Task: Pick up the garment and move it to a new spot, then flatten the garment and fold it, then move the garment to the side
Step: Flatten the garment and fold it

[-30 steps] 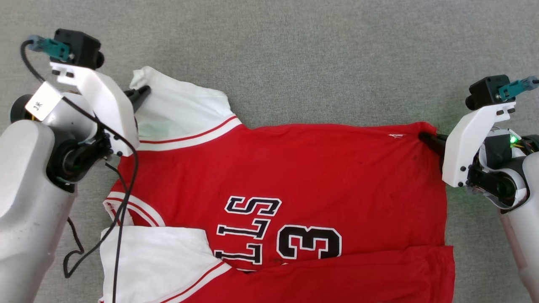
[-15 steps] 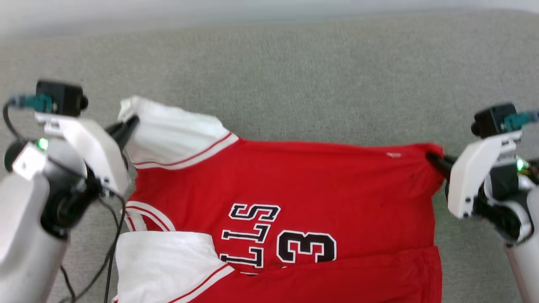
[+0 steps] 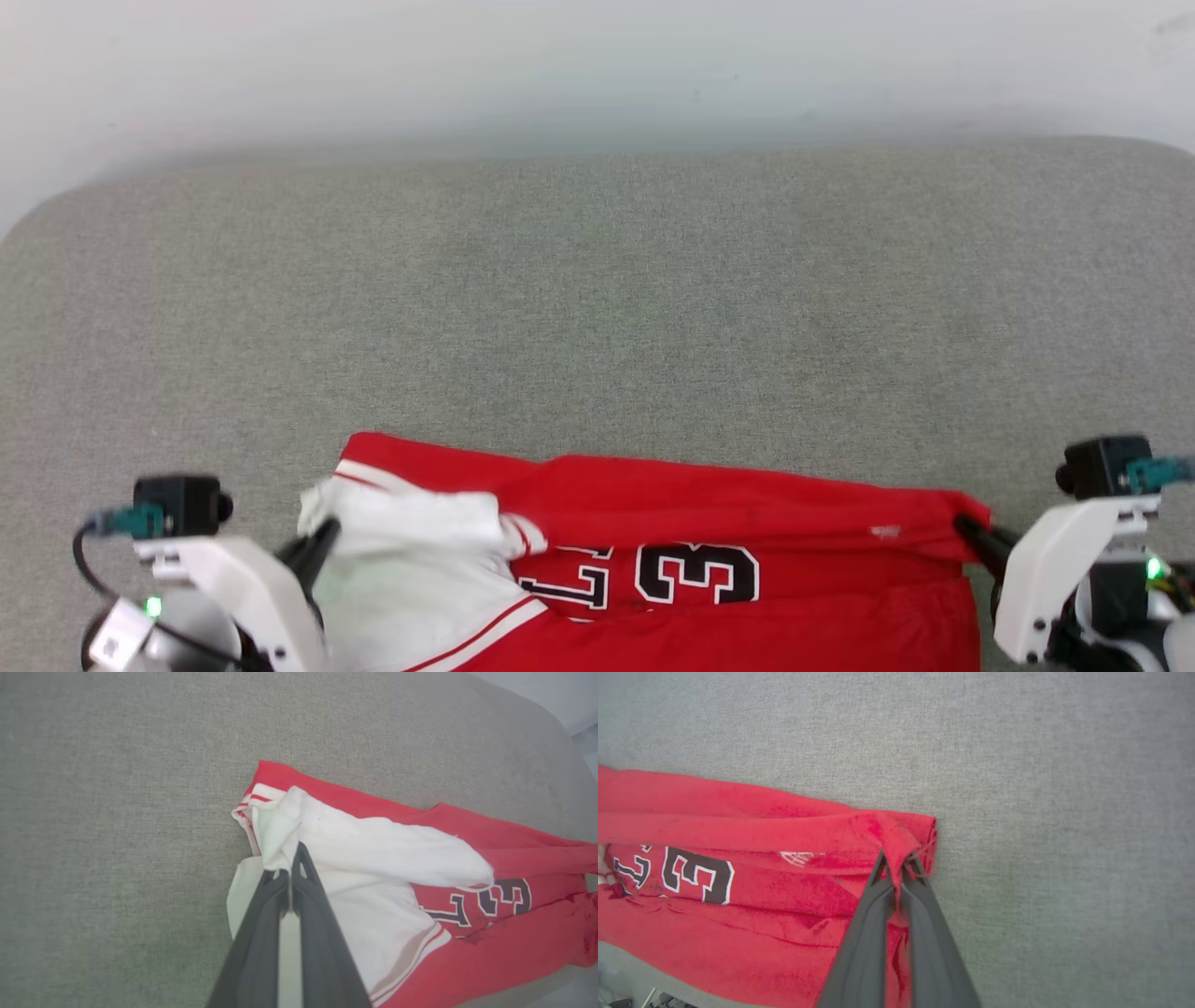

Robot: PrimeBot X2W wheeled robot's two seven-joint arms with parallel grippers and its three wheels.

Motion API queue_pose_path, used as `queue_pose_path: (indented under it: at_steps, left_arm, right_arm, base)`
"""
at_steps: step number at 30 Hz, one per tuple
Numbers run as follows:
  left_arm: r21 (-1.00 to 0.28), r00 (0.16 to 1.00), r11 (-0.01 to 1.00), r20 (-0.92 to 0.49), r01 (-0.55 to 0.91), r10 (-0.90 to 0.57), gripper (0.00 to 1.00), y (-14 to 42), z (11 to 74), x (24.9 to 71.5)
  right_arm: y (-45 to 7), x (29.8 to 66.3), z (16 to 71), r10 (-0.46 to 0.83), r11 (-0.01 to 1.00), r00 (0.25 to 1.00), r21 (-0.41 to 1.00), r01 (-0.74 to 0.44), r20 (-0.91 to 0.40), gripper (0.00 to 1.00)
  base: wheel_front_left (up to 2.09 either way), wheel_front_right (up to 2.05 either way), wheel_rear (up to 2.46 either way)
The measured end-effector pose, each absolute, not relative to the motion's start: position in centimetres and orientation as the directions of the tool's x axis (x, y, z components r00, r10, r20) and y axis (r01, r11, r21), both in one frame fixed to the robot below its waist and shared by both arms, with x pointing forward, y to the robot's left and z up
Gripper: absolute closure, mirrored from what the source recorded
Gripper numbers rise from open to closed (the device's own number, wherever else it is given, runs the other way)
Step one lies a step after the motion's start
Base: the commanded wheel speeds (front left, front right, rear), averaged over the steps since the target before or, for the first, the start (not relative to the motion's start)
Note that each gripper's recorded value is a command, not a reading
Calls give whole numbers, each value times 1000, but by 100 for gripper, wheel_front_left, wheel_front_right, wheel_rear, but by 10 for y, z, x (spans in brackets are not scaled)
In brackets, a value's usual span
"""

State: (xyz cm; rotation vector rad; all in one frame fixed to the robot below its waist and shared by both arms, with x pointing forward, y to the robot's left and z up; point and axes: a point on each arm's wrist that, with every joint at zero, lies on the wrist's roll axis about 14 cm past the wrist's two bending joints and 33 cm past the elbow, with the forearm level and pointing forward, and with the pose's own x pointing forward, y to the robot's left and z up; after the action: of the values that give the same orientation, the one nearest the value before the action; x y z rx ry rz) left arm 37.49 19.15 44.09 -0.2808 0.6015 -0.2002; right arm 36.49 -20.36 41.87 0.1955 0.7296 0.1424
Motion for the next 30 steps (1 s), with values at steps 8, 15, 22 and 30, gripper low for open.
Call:
queue_pose_path:
  at_steps: [8, 15, 22, 30]
  left_arm:
    - [-369, 738, 929, -630, -14, -240, 100, 193, 399, 329]
    - [-424, 686, 904, -673, -53, -275, 69, 179, 374, 313]
    - [-461, 769, 887, -572, -14, -285, 0, 172, 388, 334]
    - [-411, 911, 908, -338, 84, -237, 0, 178, 446, 369]
  right_arm:
    - [-209, 331, 394, 168, 965, 710, 260, 23, -684, 100]
    - [-201, 313, 376, 171, 951, 696, 301, 68, -697, 0]
    - [-196, 324, 392, 151, 941, 804, 334, 62, -575, 0]
    - [-199, 336, 427, 129, 940, 882, 340, 38, -454, 0]
  base:
    - [0, 0, 0]
    - [0, 0, 0]
    - [0, 0, 0]
    - [0, 0, 0]
